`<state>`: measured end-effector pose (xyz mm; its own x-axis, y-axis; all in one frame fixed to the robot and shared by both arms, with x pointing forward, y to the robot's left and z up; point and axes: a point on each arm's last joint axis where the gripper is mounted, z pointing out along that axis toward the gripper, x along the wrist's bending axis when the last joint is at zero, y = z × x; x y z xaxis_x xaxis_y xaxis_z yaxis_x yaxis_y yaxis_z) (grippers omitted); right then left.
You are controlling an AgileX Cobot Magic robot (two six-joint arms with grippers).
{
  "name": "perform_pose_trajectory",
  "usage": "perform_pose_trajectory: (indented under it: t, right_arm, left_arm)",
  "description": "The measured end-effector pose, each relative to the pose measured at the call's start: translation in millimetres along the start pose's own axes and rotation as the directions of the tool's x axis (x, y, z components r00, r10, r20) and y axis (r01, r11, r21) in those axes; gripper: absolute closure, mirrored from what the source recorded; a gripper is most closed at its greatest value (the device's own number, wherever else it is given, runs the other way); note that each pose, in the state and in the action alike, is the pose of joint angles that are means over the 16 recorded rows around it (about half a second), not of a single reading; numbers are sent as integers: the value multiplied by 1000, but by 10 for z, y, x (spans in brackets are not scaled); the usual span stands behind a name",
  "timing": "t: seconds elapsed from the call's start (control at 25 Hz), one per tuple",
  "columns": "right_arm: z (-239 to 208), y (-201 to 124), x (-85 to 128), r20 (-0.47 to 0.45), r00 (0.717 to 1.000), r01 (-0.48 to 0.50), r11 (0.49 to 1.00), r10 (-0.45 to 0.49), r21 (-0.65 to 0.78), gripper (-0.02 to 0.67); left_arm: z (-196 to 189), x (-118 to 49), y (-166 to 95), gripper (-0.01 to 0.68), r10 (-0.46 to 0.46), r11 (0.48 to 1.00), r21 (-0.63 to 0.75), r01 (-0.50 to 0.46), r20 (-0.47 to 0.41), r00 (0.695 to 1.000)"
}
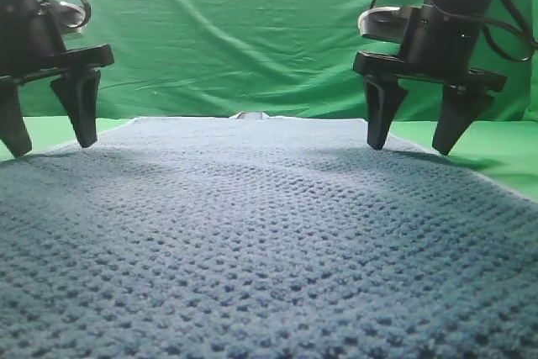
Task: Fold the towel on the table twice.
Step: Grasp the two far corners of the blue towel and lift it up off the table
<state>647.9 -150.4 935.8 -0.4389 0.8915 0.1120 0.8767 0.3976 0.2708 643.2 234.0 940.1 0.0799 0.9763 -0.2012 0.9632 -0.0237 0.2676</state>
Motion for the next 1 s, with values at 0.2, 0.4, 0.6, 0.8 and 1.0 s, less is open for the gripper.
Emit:
perform_pose_trajectory:
  t: [0.2,0.4,0.6,0.8,1.0]
  right_arm:
    - [25,8,63,-1,1000,20,1000,-20,5,385]
    - [1,34,117,0,999,37,999,-37,7,554]
    - [-207,150,140,12,999,49,998,-49,-41,637]
    - [-658,401,165,46,997,74,982,-66,-176,649]
    - [-1314,695,216,96,992,112,915,-80,-387,649]
  left_arm:
    - [41,-16,7,468,0,1000,16,-1,29,1000]
    - [46,-44,36,619,7,999,40,-10,61,998]
    - [-79,-99,154,669,30,998,47,-34,85,996]
    - [-437,-205,440,673,65,998,-26,-62,98,993]
    - [-1055,-360,793,673,114,976,-198,-92,104,988]
